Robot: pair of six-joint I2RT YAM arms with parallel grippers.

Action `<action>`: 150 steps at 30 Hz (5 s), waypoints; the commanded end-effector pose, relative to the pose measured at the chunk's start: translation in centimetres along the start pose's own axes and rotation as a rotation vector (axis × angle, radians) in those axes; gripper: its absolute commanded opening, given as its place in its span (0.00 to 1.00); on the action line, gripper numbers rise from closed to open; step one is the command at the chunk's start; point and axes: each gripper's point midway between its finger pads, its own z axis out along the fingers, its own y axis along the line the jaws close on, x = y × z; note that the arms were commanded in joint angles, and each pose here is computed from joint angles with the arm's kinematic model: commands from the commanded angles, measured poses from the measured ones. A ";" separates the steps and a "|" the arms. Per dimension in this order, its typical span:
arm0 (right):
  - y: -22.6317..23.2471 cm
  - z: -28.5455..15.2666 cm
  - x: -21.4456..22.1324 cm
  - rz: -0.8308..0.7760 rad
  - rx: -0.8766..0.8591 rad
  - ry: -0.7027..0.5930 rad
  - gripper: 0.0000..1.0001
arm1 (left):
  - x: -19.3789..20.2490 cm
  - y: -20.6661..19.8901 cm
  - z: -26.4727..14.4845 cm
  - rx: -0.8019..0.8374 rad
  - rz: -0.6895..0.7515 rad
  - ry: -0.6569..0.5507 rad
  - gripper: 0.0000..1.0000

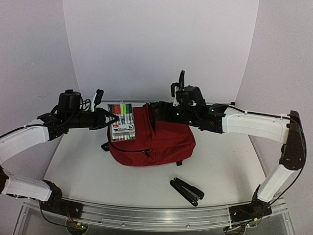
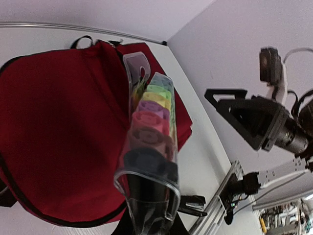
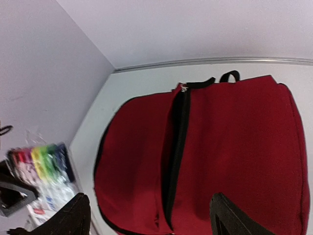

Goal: Pack the student bag
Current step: Pick up the stationery from the center of the board, then place the stationery in the student bag.

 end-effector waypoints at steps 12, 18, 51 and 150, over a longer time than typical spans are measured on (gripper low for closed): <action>-4.2 7.7 0.7 -0.277 0.422 0.039 0.70 | -4.1 2.9 -1.2 0.032 -0.232 -0.096 0.00; -4.3 8.8 1.0 -0.307 0.445 0.051 0.50 | -4.9 2.3 0.8 0.123 -0.257 -0.045 0.00; -0.9 4.2 -3.7 -0.152 0.281 -0.063 0.00 | -3.7 5.5 12.5 0.275 -0.430 0.089 0.00; 1.0 2.0 -3.4 -0.103 0.023 -0.134 0.00 | 1.0 0.7 19.0 0.145 -0.141 0.308 0.13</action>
